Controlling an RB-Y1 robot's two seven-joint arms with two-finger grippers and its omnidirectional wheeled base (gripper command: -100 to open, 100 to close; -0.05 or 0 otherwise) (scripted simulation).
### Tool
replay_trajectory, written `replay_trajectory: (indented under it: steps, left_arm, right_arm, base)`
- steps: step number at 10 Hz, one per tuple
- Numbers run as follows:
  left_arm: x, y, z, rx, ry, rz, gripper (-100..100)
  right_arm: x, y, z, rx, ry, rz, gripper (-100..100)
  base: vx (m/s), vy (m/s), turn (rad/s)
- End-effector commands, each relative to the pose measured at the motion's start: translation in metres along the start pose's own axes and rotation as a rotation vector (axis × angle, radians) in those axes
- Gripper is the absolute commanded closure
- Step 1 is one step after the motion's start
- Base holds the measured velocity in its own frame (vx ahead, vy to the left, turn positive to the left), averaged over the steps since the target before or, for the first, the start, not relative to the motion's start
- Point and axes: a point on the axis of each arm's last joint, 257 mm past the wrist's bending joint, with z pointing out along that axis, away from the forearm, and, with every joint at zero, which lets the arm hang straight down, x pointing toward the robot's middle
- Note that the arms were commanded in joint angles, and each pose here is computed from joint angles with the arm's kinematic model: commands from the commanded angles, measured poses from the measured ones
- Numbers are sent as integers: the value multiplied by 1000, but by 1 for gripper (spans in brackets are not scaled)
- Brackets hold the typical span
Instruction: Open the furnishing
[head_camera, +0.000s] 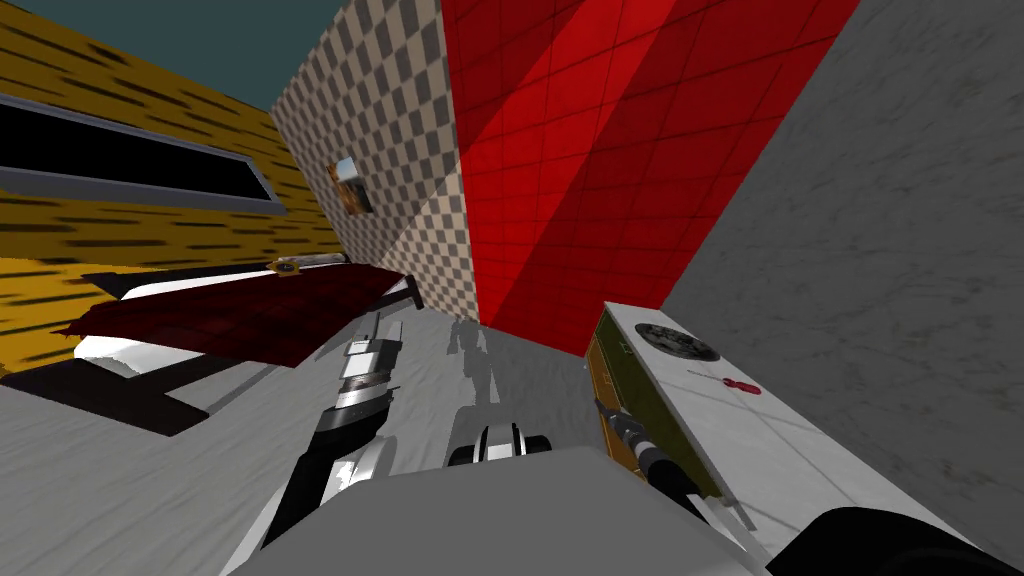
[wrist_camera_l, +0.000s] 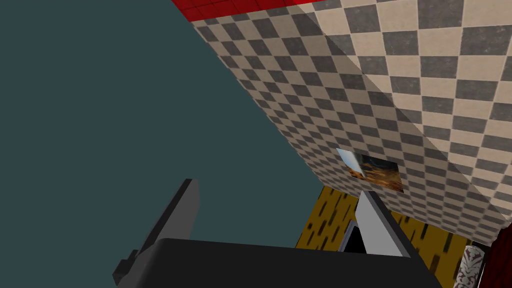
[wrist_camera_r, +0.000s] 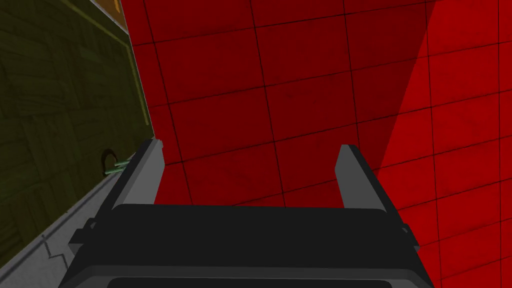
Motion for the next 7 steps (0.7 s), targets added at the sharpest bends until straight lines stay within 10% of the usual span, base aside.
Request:
replay_trajectory:
  steps: [1,7]
  left_arm:
    - [0,0,0,0,0,0,0]
    - [0,0,0,0,0,0,0]
  right_arm:
    - [28,-54,-12,103,99,-104,-100]
    - [71,-179,-65,326,318,-352,-100]
  base:
    - [15,21,376]
    - [18,18,279]
